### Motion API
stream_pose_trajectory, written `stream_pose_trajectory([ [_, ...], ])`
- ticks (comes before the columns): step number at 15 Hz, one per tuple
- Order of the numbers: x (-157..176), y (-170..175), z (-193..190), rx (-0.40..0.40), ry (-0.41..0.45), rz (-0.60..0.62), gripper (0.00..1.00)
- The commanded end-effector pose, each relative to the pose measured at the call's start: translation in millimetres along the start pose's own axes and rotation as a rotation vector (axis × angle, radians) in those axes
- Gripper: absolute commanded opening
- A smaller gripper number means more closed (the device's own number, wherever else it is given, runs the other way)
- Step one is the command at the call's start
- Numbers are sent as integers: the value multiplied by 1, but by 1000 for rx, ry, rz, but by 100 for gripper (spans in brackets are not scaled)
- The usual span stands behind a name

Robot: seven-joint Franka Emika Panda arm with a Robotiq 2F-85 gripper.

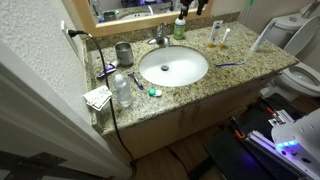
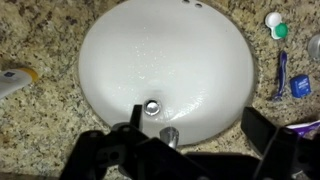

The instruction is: Close the faucet, move the cup to the right of the counter, then pick the toothbrush and put it in the cup

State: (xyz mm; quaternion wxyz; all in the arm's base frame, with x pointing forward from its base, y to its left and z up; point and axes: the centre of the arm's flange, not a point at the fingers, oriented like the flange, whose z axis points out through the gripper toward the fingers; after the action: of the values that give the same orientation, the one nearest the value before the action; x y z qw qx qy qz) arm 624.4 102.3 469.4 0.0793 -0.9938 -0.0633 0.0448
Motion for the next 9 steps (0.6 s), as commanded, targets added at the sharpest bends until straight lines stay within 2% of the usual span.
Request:
stream_pose_trajectory([
  [1,4,0,-1,3,1,1,100],
  [2,6,6,3,-11,-32,21,100],
  [4,34,25,15,2,-91,30,100],
  [9,116,62,24,41,-117,17,100],
])
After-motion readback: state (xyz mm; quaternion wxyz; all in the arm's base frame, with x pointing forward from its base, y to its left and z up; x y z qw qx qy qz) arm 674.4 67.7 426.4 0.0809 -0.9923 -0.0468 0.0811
